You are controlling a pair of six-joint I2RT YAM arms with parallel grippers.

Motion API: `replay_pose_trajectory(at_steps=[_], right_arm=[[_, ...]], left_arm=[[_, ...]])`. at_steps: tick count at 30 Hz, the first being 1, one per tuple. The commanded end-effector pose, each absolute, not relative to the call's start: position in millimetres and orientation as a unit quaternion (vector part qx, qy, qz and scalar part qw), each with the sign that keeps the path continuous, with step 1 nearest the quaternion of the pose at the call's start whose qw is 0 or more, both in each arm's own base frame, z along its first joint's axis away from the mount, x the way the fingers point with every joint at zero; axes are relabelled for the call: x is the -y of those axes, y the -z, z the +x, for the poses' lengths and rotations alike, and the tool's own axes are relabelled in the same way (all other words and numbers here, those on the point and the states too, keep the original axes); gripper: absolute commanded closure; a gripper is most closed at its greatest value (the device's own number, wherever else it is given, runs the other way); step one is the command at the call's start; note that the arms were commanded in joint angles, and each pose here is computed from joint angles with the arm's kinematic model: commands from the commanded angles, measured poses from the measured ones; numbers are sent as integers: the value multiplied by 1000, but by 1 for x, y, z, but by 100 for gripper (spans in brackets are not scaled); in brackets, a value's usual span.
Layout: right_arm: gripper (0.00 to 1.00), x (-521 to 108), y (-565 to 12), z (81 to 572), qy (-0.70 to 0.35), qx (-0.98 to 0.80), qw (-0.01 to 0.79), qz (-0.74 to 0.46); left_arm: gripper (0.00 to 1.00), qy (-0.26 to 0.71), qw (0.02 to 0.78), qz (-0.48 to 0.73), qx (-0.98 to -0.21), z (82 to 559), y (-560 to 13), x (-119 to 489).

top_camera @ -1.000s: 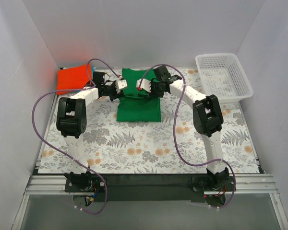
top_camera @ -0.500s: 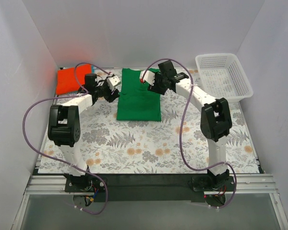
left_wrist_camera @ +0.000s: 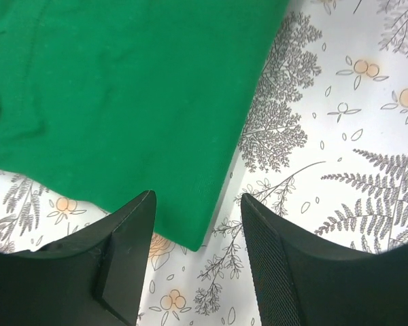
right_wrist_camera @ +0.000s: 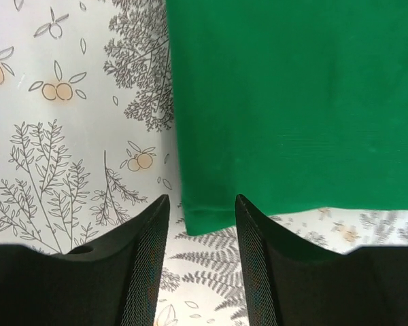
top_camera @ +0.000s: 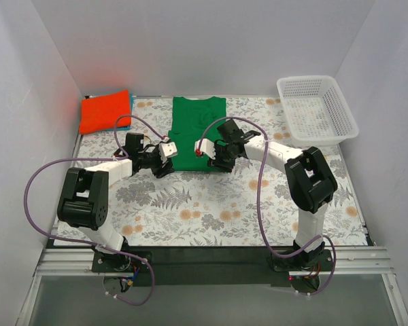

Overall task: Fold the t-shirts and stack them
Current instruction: Fold the tshirt

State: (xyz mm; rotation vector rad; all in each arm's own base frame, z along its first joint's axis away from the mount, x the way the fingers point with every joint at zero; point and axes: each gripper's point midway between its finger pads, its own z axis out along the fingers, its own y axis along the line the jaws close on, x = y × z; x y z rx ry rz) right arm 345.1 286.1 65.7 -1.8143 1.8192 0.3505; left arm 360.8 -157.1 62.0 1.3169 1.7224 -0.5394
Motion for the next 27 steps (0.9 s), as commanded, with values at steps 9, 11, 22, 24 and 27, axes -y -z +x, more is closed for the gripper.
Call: replay_pose_trajectory(at_steps=[9,11,22,24,27], right_arm=[[52,-272,-12,347,-106,-677,247,-685],[57,-269,-6,348,-97,-680,243,-685],[99,-270,-92,365,-81,-682,305,-659],[99,-271,-112,363,-85,-678,318,-658],[99,-265,-122,343,-100,-675,308,-662]], left_arm=[[53,167,411,599,-667,362,-16,156],[67,161,408,606,-663,361,-12,155],[100,171,448,588,-651,378,-92,166],[100,175,449,592,-646,375,-109,167],[100,176,441,607,-637,360,-119,165]])
